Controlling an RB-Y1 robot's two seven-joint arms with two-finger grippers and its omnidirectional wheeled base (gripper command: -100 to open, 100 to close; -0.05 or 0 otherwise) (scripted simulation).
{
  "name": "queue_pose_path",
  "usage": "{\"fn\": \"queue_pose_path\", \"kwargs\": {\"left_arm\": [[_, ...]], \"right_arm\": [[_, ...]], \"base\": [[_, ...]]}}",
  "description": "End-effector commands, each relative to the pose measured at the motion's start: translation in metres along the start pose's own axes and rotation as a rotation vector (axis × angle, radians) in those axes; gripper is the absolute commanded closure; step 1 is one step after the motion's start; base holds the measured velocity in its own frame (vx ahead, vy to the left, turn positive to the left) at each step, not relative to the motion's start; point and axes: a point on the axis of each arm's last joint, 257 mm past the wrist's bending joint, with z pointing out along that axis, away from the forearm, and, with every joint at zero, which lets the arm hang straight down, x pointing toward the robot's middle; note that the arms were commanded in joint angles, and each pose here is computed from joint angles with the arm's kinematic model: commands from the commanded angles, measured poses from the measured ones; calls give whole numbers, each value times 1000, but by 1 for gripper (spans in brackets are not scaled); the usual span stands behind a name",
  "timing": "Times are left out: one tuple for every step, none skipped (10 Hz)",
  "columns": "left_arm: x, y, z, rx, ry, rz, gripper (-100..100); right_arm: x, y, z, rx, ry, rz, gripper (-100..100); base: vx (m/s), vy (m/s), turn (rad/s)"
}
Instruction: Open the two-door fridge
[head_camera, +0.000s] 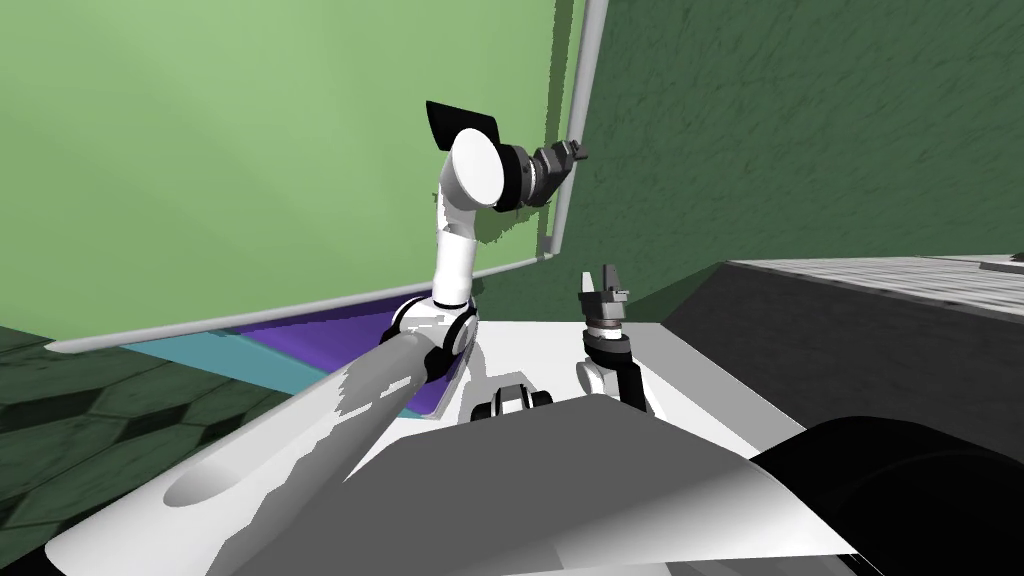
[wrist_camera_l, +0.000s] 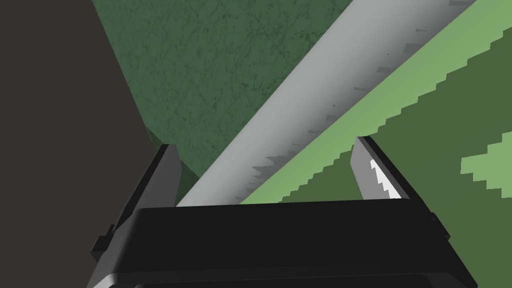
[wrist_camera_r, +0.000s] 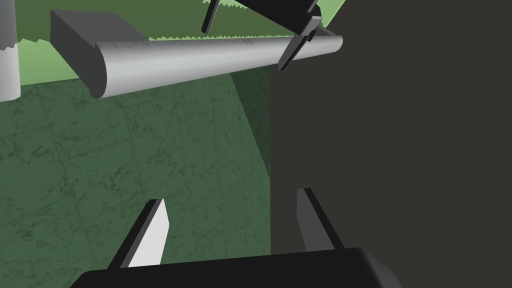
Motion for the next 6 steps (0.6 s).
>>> {"fn": "queue_pose_path", "kwargs": {"left_arm": [[0,0,0,0,1,-1,0],[0,0,0,0,1,-1,0],[0,0,0,0,1,-1,0],[0,0,0,0,1,-1,0],[0,0,0,0,1,-1,0],[0,0,0,0,1,-1,0]], "right_arm": [[0,0,0,0,0,0,0],[0,0,0,0,0,0,0],[0,0,0,0,0,0,0],[0,0,0,0,0,0,0],[0,0,0,0,0,0,0],[0,0,0,0,0,0,0]], "base": [[0,0,0],[0,0,0],[0,0,0],[0,0,0],[0,0,0],[0,0,0]]}}
